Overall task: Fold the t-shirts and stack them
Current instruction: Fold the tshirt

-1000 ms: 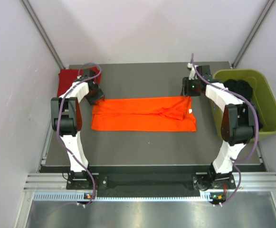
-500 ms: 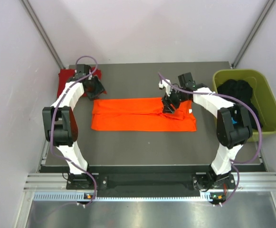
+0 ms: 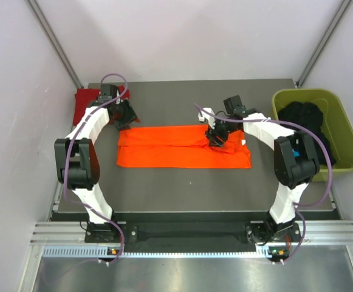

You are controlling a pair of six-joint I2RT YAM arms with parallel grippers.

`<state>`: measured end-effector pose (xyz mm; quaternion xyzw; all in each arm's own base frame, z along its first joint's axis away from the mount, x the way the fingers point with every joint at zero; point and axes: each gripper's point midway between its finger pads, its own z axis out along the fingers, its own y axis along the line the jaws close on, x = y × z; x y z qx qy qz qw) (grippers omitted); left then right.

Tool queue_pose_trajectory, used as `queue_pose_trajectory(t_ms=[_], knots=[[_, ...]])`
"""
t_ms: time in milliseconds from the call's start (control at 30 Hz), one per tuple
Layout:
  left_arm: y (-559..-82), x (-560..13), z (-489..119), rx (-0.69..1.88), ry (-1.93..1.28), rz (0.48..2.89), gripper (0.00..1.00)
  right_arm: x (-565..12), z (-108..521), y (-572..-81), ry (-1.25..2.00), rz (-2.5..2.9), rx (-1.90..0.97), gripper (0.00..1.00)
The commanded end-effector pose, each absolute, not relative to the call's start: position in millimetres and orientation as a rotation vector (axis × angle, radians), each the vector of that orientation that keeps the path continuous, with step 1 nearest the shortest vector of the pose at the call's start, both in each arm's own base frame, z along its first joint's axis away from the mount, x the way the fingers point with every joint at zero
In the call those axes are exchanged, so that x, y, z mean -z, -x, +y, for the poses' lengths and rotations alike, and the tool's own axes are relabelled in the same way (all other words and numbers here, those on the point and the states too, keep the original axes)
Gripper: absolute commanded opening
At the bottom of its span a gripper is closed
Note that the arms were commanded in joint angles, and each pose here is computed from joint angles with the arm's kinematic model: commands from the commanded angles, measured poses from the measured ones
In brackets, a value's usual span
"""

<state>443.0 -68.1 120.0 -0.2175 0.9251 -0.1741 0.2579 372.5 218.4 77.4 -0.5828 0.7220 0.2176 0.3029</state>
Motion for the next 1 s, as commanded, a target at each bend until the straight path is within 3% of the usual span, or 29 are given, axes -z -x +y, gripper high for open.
queue_pose_trajectory(t_ms=[0, 133, 233, 333, 400, 500, 733, 967], knots=[[-448, -136, -72, 0.509, 0.563, 2.457, 0.6, -78, 234, -381, 1.602, 1.816, -0.513, 0.59], [-448, -135, -72, 0.504, 0.563, 2.458, 0.6, -82, 242, -380, 1.61, 1.805, -0.506, 0.56], [-448, -134, -73, 0.512, 0.564, 2.455, 0.6, -81, 246, -371, 1.618, 1.839, -0.499, 0.44], [-448, -133, -74, 0.525, 0.57, 2.455, 0.59, -76, 245, -363, 1.569, 1.946, -0.439, 0.23], [-445, -132, -76, 0.539, 0.57, 2.457, 0.59, -78, 246, -358, 1.53, 1.991, -0.405, 0.21], [-445, -131, -79, 0.563, 0.575, 2.447, 0.59, -83, 253, -344, 1.433, 2.07, -0.425, 0.21], [-446, -120, -78, 0.553, 0.588, 2.453, 0.59, -75, 251, -325, 1.121, 2.36, -0.452, 0.4], [-446, -108, -78, 0.548, 0.601, 2.476, 0.59, -118, 247, -341, 0.76, 2.351, -0.474, 0.45]])
